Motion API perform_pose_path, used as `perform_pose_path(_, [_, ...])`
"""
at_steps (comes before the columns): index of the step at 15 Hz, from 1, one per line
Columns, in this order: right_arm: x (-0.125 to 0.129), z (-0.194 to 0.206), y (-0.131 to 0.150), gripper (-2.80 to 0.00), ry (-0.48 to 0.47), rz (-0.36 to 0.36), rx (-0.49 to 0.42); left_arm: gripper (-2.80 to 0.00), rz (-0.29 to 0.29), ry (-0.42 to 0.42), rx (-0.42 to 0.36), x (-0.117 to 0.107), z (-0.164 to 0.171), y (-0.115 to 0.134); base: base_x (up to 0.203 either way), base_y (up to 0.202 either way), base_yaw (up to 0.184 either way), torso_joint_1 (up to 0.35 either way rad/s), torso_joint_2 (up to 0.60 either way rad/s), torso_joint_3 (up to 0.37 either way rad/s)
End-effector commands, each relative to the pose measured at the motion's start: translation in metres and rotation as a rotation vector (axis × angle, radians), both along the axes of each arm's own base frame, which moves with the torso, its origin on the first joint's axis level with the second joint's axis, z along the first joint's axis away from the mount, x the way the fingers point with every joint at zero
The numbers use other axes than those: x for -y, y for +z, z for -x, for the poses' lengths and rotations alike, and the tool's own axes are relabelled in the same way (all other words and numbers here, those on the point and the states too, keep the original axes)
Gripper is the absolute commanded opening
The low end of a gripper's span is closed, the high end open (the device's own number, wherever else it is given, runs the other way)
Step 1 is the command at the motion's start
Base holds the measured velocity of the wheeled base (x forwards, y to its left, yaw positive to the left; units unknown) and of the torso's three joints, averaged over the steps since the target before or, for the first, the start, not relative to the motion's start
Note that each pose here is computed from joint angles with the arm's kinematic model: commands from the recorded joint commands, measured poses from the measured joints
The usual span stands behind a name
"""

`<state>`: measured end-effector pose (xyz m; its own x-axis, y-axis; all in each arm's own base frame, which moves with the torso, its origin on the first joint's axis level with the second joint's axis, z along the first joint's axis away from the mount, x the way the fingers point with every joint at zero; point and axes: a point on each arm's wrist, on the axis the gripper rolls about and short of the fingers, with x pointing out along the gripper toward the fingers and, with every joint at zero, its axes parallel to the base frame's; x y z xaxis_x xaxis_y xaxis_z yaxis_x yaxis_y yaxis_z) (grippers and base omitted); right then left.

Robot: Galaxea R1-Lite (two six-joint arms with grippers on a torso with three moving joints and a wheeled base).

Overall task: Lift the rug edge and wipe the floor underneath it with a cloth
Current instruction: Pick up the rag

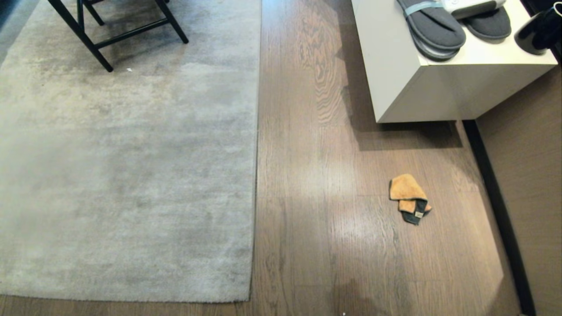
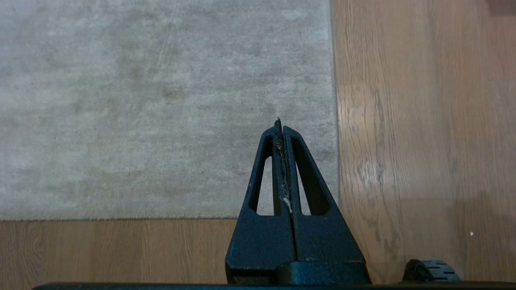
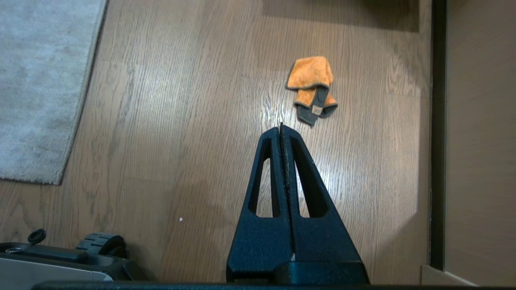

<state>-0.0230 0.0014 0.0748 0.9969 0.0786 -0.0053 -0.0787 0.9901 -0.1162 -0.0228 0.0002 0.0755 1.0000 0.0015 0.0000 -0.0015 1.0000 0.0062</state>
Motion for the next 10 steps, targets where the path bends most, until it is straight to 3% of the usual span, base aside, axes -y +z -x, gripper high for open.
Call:
perform_pose_path(1, [0.0000, -0.0001, 0.0001, -2.80, 0.001, 0.001, -0.001, -2.80, 0.000, 0.000, 0.000, 0.0000, 0.0000, 0.0000, 0.000, 0.000, 0.000, 0.006, 0.00, -0.193])
perform_pose_path(10, [0.0000, -0.0001, 0.0001, -2.80, 0.001, 0.001, -0.001, -2.80, 0.000, 0.000, 0.001, 0.0000, 0.0000, 0.0001, 0.000, 0.000, 0.000, 0.002, 0.00, -0.198])
